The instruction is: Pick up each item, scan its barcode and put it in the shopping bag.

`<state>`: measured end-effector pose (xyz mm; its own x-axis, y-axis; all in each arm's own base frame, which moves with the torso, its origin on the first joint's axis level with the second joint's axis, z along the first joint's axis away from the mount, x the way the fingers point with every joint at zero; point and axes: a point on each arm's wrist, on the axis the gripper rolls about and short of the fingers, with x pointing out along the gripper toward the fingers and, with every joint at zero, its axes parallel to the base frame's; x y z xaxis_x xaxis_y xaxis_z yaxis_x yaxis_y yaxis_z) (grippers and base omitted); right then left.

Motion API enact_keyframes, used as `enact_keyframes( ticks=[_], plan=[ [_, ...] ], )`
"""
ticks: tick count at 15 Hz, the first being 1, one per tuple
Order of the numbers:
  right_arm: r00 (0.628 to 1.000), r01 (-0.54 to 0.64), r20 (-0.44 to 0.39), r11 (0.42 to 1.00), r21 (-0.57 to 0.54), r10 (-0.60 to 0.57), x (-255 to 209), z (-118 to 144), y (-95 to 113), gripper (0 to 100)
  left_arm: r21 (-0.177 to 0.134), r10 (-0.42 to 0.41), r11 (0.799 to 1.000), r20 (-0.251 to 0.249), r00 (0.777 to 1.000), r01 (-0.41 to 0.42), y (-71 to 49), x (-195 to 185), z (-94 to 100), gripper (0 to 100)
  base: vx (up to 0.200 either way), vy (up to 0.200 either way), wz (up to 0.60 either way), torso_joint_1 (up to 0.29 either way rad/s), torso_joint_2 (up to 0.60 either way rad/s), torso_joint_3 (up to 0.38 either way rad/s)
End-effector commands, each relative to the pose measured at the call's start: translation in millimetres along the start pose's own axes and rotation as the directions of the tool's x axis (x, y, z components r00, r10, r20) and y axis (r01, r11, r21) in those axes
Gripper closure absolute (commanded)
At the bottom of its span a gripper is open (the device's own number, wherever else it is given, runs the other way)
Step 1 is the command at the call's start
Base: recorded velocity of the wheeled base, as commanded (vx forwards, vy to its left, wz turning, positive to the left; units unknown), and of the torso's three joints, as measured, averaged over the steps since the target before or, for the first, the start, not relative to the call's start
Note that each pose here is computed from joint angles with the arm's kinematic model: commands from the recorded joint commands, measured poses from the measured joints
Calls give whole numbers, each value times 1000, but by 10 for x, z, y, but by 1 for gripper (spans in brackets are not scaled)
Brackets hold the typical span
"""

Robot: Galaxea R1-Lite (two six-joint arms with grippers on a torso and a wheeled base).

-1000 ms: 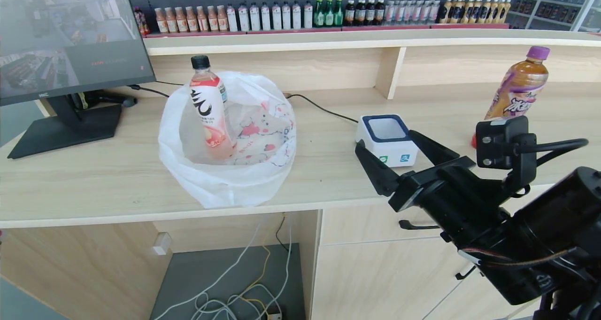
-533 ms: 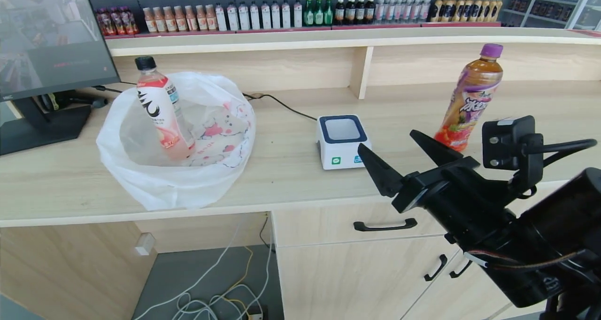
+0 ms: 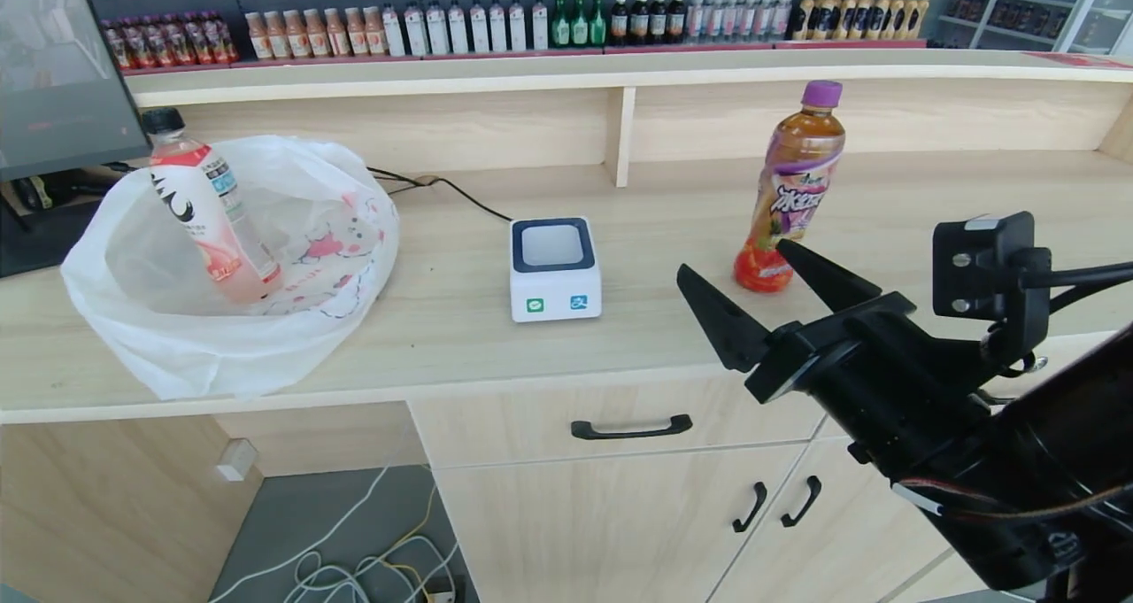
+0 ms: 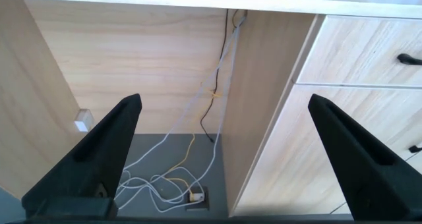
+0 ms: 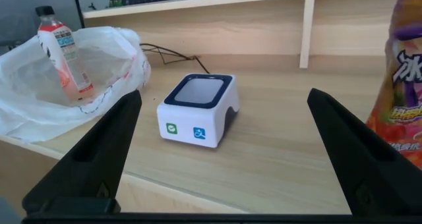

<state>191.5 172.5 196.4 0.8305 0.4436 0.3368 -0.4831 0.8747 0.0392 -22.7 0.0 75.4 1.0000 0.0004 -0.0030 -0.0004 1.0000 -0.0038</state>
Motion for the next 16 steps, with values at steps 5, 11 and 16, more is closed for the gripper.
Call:
enact_keyframes(
  ticks=[5, 11, 16],
  plan=[
    [999, 40, -11, 999, -26, -40, 79, -69, -86, 0, 1, 0, 1000, 0, 1000, 0, 0, 0, 0, 0, 0, 0, 0, 0, 0, 0],
    [989, 136, -40, 984, -119, -141, 213, -9, -362, 0, 2, 0, 1000, 0, 1000, 0, 0, 0, 0, 0, 0, 0, 0, 0, 0, 0],
    [969, 211, -92, 963, -167, -228, 399, 59, -618, 0, 4, 0, 1000, 0, 1000, 0, 0, 0, 0, 0, 0, 0, 0, 0, 0, 0]
  ],
)
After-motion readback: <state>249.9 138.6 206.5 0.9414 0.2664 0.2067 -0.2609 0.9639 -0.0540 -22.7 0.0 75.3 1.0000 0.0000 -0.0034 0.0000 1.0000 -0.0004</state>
